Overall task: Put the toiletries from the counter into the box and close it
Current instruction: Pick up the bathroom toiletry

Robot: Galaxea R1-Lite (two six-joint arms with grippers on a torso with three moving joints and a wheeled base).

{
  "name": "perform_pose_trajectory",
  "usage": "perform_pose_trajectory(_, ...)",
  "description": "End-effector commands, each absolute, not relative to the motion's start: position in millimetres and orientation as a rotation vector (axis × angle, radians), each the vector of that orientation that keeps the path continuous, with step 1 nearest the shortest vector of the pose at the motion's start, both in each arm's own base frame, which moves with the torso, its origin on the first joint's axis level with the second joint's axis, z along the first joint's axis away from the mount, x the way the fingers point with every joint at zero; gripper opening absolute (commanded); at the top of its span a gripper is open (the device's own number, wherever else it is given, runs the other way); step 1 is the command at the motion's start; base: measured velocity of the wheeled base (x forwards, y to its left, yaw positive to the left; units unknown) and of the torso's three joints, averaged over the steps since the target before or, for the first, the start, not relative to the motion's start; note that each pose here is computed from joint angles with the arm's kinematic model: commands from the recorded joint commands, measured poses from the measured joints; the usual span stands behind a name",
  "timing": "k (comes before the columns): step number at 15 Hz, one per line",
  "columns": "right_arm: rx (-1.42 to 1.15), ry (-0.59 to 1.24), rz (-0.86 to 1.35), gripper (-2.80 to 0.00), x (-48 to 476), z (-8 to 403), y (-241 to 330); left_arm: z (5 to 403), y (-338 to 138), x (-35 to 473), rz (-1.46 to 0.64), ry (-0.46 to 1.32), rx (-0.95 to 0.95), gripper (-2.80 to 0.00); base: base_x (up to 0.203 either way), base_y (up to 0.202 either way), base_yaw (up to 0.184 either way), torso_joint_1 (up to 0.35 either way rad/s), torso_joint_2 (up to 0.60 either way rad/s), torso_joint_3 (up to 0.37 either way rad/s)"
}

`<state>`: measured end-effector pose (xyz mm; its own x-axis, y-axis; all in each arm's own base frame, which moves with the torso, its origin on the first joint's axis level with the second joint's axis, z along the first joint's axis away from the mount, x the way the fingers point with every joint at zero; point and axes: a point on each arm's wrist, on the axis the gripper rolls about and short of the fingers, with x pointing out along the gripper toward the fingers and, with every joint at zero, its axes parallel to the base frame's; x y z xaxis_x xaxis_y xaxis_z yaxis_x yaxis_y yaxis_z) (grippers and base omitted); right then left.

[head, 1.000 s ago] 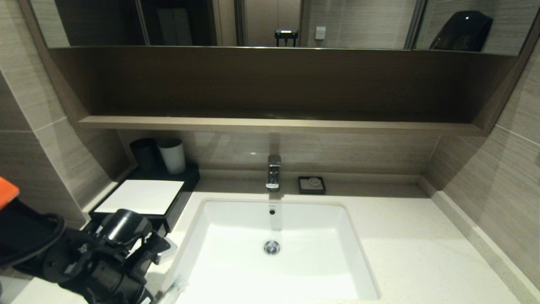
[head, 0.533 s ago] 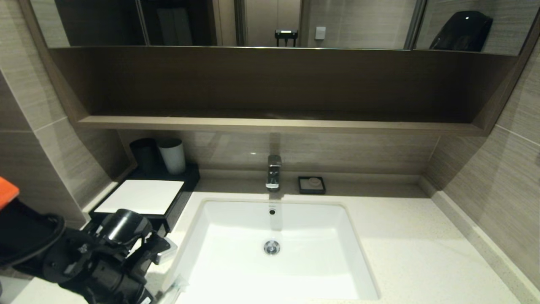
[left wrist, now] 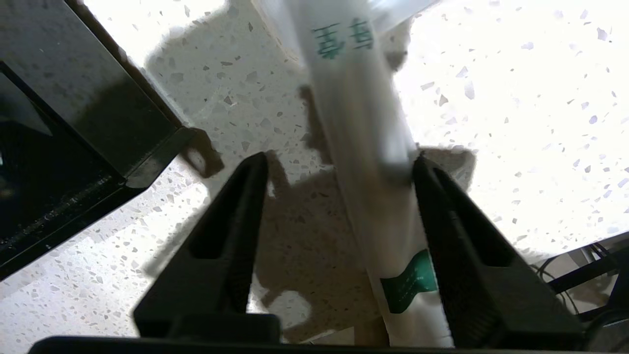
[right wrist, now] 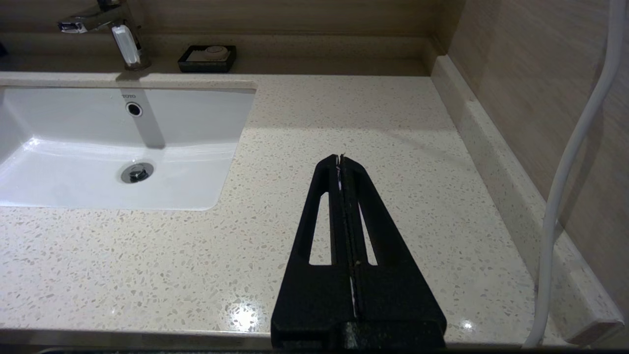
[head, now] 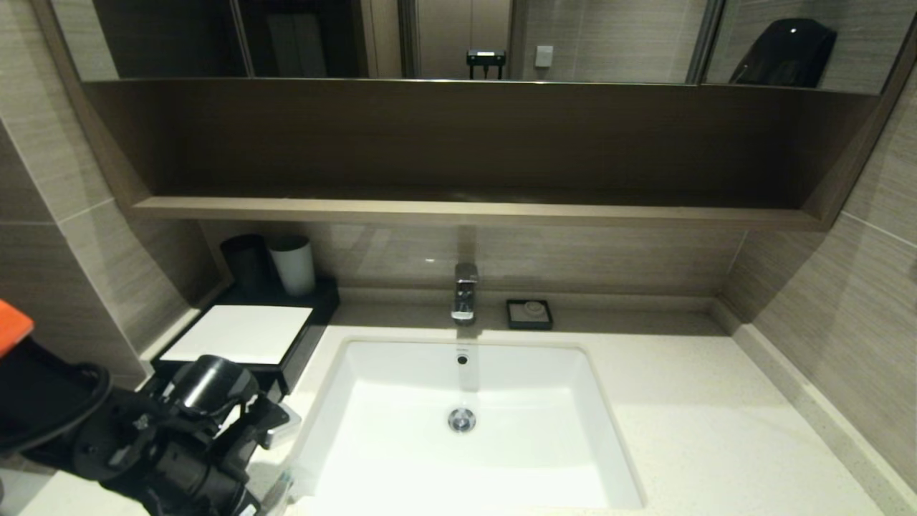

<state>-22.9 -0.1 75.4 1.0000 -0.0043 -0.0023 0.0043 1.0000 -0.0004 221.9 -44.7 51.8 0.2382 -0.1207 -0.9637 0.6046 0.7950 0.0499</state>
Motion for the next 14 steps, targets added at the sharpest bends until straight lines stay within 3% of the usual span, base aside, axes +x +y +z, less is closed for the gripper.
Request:
perform_pose_trajectory(1,-0.001,0.002,-0.005,-2.80,-23,76,0,52,-45,222,-0.524,1.240,0.466,-2.80,0.000,0.000,0.000,0.000,0.00,0.000)
perform_pose_trajectory(14,-0.002,0.002,-0.005,-2.80,-23,76,0,65,-37,220,-0.480,1.198,0.441,-2.80,0.000,0.000,0.000,0.000,0.00,0.000)
